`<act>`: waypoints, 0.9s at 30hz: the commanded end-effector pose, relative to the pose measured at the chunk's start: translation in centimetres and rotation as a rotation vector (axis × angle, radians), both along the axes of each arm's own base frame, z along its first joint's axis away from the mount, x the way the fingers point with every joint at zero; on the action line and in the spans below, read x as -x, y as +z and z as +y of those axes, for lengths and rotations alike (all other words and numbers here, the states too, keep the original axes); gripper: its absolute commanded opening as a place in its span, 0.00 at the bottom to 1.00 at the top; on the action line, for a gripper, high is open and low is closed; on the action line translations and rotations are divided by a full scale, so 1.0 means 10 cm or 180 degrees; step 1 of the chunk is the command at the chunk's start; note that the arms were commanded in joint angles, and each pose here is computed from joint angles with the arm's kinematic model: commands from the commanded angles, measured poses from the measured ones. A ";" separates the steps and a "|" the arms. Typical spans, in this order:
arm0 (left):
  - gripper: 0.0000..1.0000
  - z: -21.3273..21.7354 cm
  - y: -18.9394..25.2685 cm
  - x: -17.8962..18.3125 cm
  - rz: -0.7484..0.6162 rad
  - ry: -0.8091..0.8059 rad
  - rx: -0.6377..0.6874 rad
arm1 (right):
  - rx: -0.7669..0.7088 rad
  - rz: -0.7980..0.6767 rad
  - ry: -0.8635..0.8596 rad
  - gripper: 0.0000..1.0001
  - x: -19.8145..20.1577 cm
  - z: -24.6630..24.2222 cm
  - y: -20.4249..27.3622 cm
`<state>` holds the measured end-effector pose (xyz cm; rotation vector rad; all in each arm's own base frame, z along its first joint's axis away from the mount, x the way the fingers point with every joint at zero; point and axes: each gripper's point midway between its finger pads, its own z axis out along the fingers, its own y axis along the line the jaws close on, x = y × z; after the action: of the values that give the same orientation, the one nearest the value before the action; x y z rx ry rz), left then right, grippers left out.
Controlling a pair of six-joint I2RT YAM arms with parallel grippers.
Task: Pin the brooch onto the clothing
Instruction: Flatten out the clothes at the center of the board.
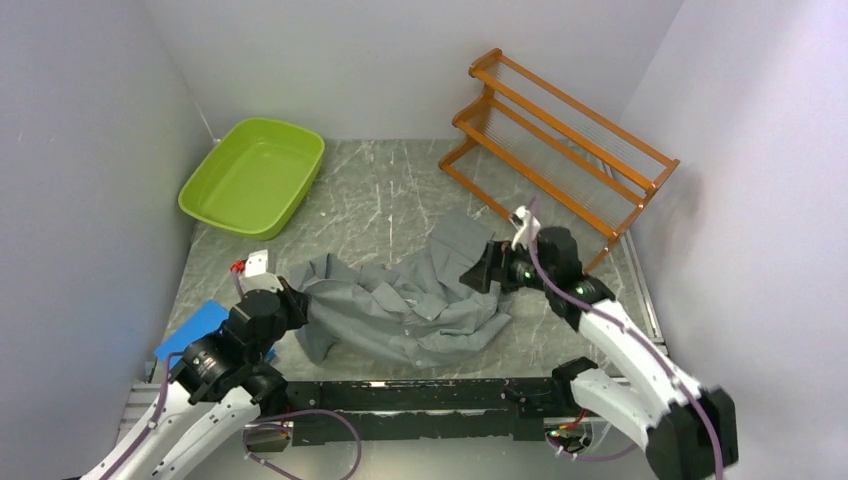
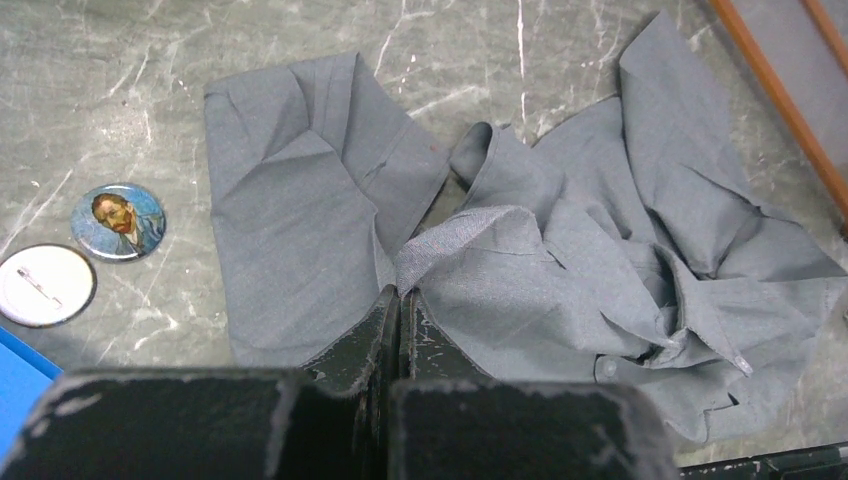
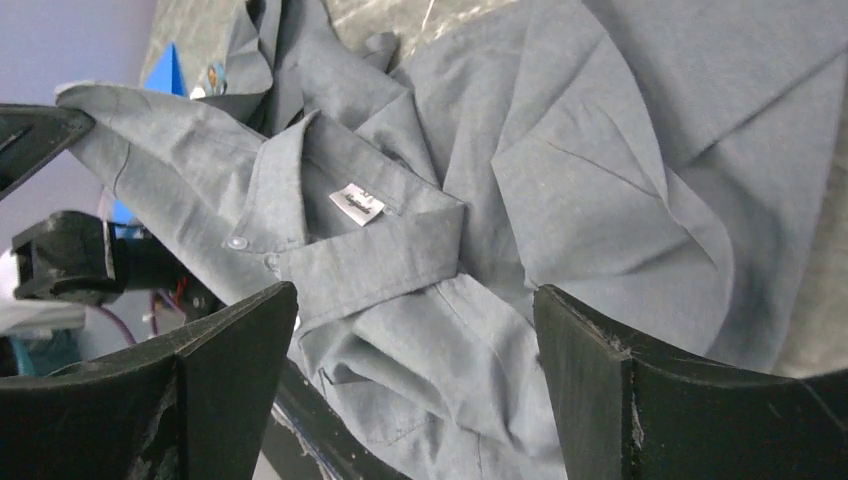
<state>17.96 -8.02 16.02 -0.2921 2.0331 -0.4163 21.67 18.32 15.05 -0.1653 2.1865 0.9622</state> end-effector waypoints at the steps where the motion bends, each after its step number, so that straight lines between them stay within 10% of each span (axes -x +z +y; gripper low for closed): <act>1: 0.03 -0.08 0.08 -0.05 0.0001 -0.0042 0.0046 | 0.0064 -0.0127 0.0630 0.90 -0.19 0.26 0.14; 21: 0.03 -0.26 0.13 -0.14 -0.0021 -0.0240 0.0047 | 0.0127 0.1544 0.1364 0.74 0.81 0.50 -0.96; 27: 0.03 -0.30 0.13 -0.14 -0.0010 -0.0300 0.0070 | 0.0043 0.1357 0.1295 0.30 0.85 0.55 -0.86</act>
<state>18.89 -10.12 15.23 -0.2324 2.0982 -0.4382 12.11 23.00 4.39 -0.4783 2.7207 1.2764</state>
